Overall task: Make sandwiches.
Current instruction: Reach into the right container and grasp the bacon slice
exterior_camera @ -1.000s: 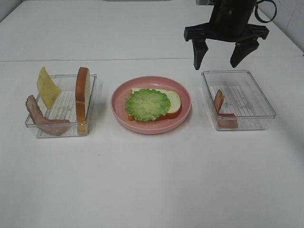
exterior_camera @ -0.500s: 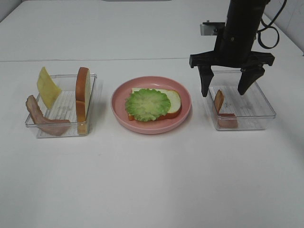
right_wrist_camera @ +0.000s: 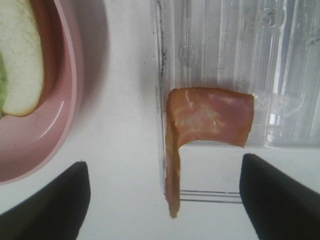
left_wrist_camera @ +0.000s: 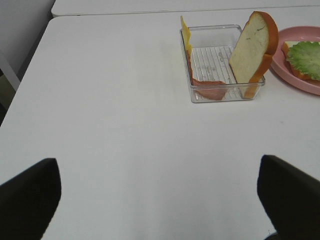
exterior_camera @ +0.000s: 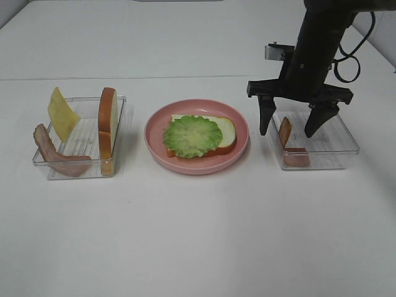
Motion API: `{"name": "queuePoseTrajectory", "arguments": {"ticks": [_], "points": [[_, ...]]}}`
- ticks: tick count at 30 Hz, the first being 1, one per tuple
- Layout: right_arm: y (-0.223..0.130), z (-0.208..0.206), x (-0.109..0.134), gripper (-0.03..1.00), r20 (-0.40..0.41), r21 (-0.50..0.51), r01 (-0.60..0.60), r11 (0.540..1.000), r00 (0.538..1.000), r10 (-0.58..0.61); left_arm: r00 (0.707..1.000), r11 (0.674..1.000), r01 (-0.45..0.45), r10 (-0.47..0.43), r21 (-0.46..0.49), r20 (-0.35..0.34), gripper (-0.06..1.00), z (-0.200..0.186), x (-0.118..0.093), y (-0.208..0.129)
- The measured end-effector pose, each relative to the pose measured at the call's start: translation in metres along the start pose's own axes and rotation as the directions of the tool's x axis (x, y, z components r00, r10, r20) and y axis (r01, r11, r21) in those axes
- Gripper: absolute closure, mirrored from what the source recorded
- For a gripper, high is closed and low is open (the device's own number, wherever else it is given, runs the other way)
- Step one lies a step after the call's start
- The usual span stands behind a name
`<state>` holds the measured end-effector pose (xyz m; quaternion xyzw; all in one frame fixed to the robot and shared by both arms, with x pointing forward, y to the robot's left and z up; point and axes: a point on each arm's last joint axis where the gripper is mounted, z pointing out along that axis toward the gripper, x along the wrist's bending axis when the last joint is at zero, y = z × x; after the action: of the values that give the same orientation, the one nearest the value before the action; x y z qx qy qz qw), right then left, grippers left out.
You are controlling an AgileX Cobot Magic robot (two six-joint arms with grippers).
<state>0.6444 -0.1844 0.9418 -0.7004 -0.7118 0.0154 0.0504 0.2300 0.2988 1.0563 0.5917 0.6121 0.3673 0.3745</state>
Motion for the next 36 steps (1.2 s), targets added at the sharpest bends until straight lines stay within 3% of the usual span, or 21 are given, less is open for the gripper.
{"name": "queuePoseTrajectory", "arguments": {"ticks": [24,28,30,31,32,34,35,36], "points": [[0.0027,0.0041,0.0012,0.38,-0.012,-0.011,0.014,1.000,1.000,-0.014,1.000,1.000,0.000,0.000,0.000,0.000,-0.05,0.0000,0.0000,0.0000],[0.0027,0.0041,0.0012,0.49,-0.012,-0.011,0.014,1.000,1.000,-0.014,1.000,1.000,0.000,0.000,0.000,0.000,-0.05,0.0000,0.0000,0.0000],[0.0027,0.0041,0.0012,0.63,-0.012,-0.011,0.014,1.000,1.000,-0.014,1.000,1.000,0.000,0.000,0.000,0.000,-0.05,0.0000,0.0000,0.0000],[0.0027,0.0041,0.0012,0.63,-0.012,-0.011,0.014,1.000,1.000,-0.014,1.000,1.000,0.000,0.000,0.000,0.000,-0.05,0.0000,0.0000,0.0000],[0.0027,0.0041,0.0012,0.72,-0.012,-0.011,0.014,1.000,1.000,-0.014,1.000,1.000,0.000,0.000,0.000,0.000,-0.05,0.0000,0.0000,0.0000],[0.0027,0.0041,0.0012,0.76,-0.012,-0.011,0.014,1.000,1.000,-0.014,1.000,1.000,0.000,0.000,0.000,0.000,-0.05,0.0000,0.0000,0.0000],[0.0027,0.0041,0.0012,0.87,-0.012,-0.011,0.014,1.000,1.000,-0.014,1.000,1.000,0.000,0.000,0.000,0.000,-0.05,0.0000,0.0000,0.0000],[0.0027,0.0041,0.0012,0.87,-0.012,-0.011,0.014,1.000,1.000,-0.014,1.000,1.000,0.000,0.000,0.000,0.000,-0.05,0.0000,0.0000,0.0000]]}}
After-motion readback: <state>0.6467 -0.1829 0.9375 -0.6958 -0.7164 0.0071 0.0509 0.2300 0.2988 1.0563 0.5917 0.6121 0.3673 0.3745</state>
